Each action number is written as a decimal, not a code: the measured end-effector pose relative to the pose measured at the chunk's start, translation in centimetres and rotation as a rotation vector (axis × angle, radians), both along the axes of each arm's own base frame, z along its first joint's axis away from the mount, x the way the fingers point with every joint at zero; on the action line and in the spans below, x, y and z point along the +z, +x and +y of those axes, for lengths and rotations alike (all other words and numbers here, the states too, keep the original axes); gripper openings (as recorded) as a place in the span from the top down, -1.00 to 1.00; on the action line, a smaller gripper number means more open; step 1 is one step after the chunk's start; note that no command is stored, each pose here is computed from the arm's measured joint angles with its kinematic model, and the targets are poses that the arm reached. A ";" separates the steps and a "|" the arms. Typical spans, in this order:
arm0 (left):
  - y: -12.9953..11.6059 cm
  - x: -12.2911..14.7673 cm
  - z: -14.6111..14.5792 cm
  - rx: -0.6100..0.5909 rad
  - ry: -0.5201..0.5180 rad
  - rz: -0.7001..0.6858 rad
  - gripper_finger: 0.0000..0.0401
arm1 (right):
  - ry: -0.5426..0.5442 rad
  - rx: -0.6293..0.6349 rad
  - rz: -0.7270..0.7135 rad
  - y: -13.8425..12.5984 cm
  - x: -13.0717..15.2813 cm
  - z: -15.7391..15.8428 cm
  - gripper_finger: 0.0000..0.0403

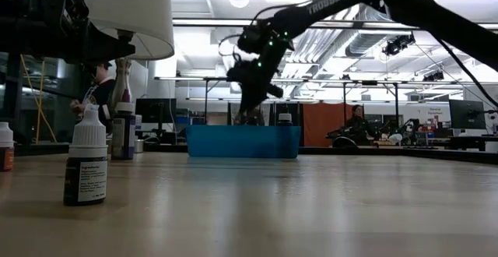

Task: Pick & Place food coloring
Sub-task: Put the small red food coloring bottle into the blue bin, then put the small black food coloring bottle into the blue bin

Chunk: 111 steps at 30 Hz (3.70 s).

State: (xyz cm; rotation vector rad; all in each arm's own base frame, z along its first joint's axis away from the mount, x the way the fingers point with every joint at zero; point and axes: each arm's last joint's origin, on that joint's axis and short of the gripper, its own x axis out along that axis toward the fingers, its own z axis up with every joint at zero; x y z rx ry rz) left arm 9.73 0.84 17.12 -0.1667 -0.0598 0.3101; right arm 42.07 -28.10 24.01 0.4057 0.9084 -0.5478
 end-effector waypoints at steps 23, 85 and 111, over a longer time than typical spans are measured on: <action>0.0 0.0 0.0 -0.001 0.000 0.000 1.00 | 0.115 -0.036 0.146 -1.3 -3.6 -1.3 0.74; 0.0 0.0 0.0 -0.002 0.000 -0.001 1.00 | 0.026 0.222 0.045 -1.3 2.6 -0.4 0.58; 0.0 0.0 0.0 -0.002 0.000 0.000 1.00 | -0.231 0.921 -0.189 1.4 13.1 16.8 -0.19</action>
